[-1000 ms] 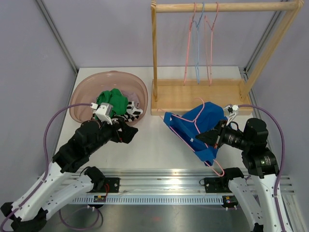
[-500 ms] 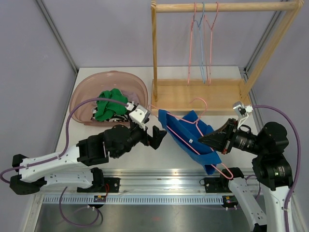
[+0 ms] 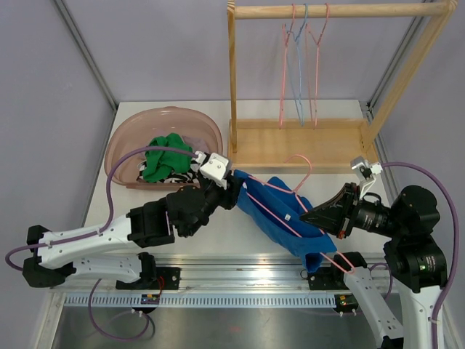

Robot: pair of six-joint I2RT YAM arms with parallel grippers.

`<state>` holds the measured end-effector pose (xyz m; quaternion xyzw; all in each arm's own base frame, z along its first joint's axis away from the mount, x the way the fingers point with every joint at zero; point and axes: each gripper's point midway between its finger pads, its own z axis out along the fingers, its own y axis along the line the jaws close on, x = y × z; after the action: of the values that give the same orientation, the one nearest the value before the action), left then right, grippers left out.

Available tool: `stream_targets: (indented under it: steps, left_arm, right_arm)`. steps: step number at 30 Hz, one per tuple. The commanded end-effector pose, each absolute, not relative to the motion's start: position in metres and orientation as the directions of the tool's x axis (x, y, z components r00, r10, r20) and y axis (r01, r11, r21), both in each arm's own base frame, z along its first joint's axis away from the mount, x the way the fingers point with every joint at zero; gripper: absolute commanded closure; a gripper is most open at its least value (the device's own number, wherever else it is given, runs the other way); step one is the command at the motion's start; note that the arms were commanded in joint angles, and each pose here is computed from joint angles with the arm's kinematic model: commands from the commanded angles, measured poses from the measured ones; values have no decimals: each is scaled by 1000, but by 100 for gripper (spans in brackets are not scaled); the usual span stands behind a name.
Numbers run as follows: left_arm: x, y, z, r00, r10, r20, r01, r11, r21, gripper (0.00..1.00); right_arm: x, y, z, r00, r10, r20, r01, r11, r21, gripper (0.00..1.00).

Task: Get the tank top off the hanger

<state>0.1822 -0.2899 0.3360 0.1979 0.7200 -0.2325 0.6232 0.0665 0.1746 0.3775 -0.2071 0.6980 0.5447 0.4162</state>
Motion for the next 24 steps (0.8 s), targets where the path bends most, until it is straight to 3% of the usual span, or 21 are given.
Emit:
stream_targets:
  steps: [1,7,10,11,15,19,24]
  left_arm:
    - [196,-277,370,-96,-114,-989,474,868,-146,58]
    - [202,-242,370,-90,-128,-988,357,922,-152,70]
    - [204,-217,368,-84,-131,-988,281,948,-149,80]
    - [205,-209,367,-87,-145,-986,251,954,-163,89]
    - [214,-163,363,-102,-202,-974,93,973,-212,100]
    - [221,-122,356,-128,-260,-957,1,965,-263,100]
    - [219,-116,352,-158,-263,-952,26,962,-271,100]
  right_arm:
    - [53,176,394,-512,147,-846,-799,281,532,100]
    - [60,172,384,-489,122,-864,-799,336,500,100]
    - [62,171,380,-468,102,-878,-812,343,472,100]
    - [61,171,380,-458,93,-884,-820,340,460,100]
    - [52,174,382,-436,64,-898,-856,277,436,100]
    - [39,177,387,-401,54,-914,-891,208,403,100]
    - [28,177,391,-372,54,-927,-913,157,376,100]
